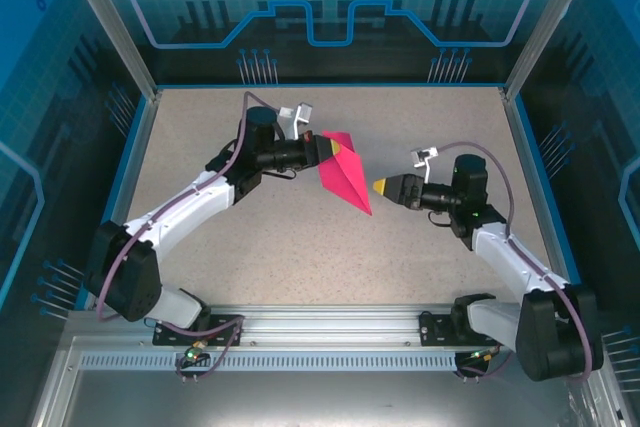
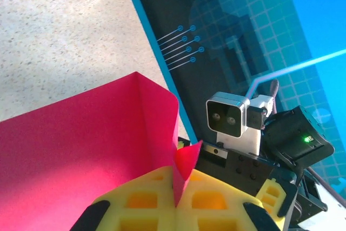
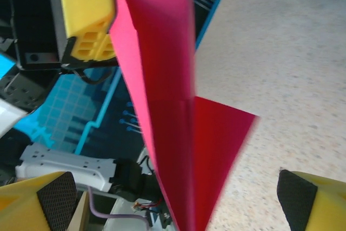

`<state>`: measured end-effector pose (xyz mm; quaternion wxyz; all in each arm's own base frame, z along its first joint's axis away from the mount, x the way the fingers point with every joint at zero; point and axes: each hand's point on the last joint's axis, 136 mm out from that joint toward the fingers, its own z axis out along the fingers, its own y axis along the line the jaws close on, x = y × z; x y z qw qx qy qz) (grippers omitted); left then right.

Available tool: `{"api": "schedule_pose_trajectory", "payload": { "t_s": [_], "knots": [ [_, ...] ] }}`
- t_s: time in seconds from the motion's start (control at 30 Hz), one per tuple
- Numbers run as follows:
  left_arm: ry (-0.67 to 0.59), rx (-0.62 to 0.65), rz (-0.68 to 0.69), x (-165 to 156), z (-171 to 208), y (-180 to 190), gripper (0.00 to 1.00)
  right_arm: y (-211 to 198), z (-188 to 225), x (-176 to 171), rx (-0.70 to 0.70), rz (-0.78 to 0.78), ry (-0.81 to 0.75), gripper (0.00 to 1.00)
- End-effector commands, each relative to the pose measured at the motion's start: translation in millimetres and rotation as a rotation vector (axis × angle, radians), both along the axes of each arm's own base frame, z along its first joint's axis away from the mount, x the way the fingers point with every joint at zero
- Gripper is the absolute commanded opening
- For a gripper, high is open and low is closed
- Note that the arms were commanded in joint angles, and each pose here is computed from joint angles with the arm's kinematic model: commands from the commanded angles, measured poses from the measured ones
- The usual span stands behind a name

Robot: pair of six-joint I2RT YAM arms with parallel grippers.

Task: Fold a paper plane with a square sheet of paper (fold left side to right side)
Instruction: Turn over the paper at the center of the table.

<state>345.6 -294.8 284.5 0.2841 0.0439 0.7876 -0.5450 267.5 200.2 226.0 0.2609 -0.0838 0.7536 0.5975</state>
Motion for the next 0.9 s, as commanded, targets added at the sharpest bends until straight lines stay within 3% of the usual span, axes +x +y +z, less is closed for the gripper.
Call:
{"api": "schedule_pose_trajectory", "payload": {
  "t_s": [0.0, 0.33, 0.53, 0.87],
  "knots": [
    [-0.079, -0.060, -0.046, -8.4, 35.8, -2.0, 0.04, 10.6, 7.5, 2.9, 0.037, 0.039, 0.023, 0.99],
    [-0.097, -0.093, -0.049, -13.8, 48.8, -0.6, 0.05, 30.6, 7.5, -0.8, 0.065, 0.101, 0.084, 0.99],
    [-0.079, -0.102, -0.053, -13.8, 44.9, -1.9, 0.05, 34.1, 22.1, 0.7, 0.104, 0.104, 0.086, 0.90],
    [-0.028, -0.091, -0.042, -12.5, 22.5, -1.5, 0.05, 34.9, 32.3, 1.2, 0.089, 0.099, 0.089, 0.51]
  ]
}}
